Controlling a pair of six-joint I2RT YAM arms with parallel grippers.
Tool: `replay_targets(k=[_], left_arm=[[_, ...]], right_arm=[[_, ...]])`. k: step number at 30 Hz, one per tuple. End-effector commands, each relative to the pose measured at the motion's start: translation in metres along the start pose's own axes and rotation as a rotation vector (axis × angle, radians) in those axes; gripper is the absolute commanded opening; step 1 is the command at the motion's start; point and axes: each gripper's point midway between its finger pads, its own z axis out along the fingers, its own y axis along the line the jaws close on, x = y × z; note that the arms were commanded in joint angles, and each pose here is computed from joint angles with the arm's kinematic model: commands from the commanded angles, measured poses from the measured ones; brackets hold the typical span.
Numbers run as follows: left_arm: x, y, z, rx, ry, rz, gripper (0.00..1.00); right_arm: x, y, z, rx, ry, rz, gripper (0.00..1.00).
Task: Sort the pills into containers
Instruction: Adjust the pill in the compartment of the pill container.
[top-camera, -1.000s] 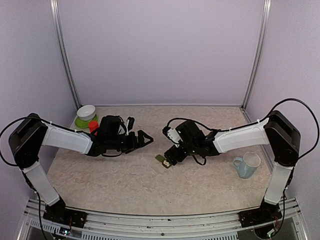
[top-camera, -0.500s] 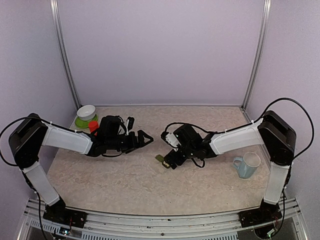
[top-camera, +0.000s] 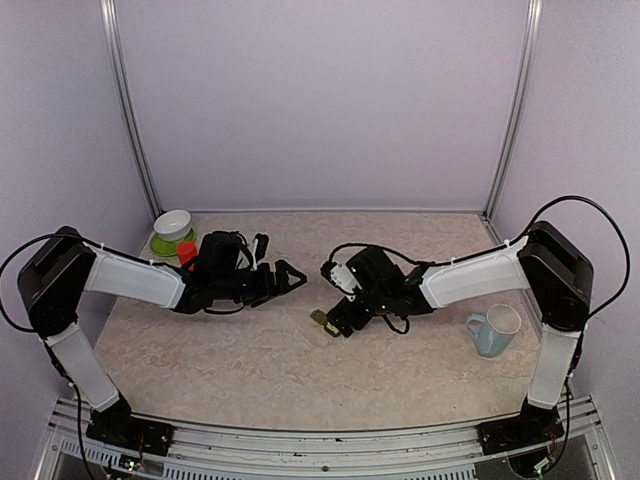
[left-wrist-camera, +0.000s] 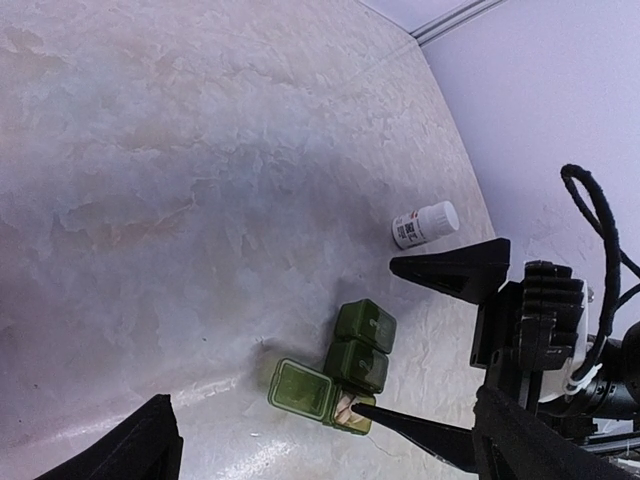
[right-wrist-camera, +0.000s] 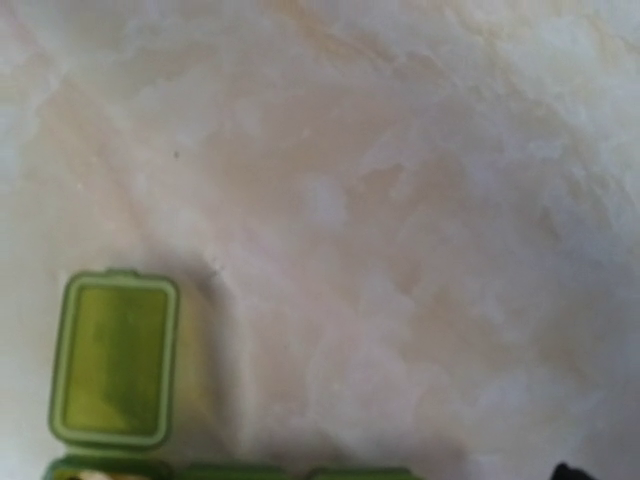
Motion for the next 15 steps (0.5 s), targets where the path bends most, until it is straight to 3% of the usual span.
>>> replay_targets(k=[1,15], left_arm=[[0.0,0.003,0.002,0.009,-0.01,-0.006,0.99],[0.004,0.006,0.002,0.01,-0.004,-0.01,0.99]], right_arm=[[-0.027,0.002,-0.012,-0.002,-0.063,-0.011,1.0],[-0.014,0.003,0.003,0.009,-0.024,-0.016,1.0]])
